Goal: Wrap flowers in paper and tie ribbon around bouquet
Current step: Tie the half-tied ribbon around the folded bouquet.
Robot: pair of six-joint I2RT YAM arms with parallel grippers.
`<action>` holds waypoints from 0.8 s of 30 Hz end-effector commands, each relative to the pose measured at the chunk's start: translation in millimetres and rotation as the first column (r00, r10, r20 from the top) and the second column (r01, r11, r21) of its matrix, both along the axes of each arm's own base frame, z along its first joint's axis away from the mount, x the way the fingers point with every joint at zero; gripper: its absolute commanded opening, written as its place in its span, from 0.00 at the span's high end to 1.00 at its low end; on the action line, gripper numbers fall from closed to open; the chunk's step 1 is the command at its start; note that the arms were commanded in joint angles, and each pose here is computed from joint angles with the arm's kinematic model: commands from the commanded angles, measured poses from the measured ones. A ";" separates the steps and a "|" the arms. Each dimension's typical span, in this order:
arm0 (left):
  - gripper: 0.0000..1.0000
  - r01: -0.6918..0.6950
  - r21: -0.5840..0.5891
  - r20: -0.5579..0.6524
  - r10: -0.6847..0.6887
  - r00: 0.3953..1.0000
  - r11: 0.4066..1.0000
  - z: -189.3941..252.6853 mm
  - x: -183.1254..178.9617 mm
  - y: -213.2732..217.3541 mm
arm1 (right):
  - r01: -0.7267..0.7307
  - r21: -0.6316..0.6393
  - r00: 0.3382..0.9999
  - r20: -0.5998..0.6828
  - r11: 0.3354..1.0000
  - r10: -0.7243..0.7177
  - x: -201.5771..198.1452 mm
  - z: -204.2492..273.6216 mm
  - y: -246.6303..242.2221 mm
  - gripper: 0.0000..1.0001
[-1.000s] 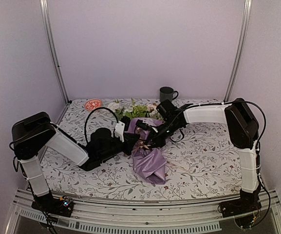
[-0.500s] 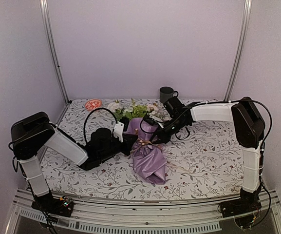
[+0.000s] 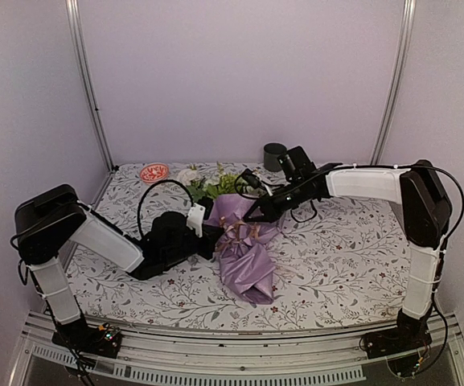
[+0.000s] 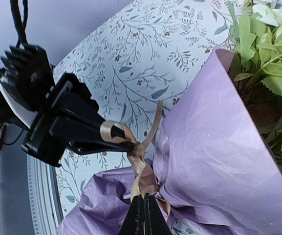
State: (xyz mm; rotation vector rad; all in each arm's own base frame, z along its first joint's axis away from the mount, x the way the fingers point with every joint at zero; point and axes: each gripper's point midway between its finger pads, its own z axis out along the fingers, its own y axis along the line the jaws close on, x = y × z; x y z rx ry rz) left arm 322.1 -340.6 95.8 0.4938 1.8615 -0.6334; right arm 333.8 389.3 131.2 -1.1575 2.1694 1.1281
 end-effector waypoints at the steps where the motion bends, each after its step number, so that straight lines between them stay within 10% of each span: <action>1: 1.00 -0.014 0.004 0.003 0.014 1.000 1.000 8.0 4.2 5.2 | 0.139 0.054 0.990 -0.042 0.989 -0.136 15.8 25.0 -0.8 1.00; 11: 1.00 -0.055 0.067 -0.094 0.061 0.994 0.996 -19.9 -5.2 25.0 | 0.283 0.069 0.949 -0.167 0.957 -0.268 19.4 9.2 -50.9 1.00; 24: 1.00 -0.083 0.040 -0.055 0.085 0.995 0.996 -17.3 63.4 27.9 | 0.141 -0.071 0.935 -0.319 0.987 -0.156 -101.1 -42.6 -72.9 1.00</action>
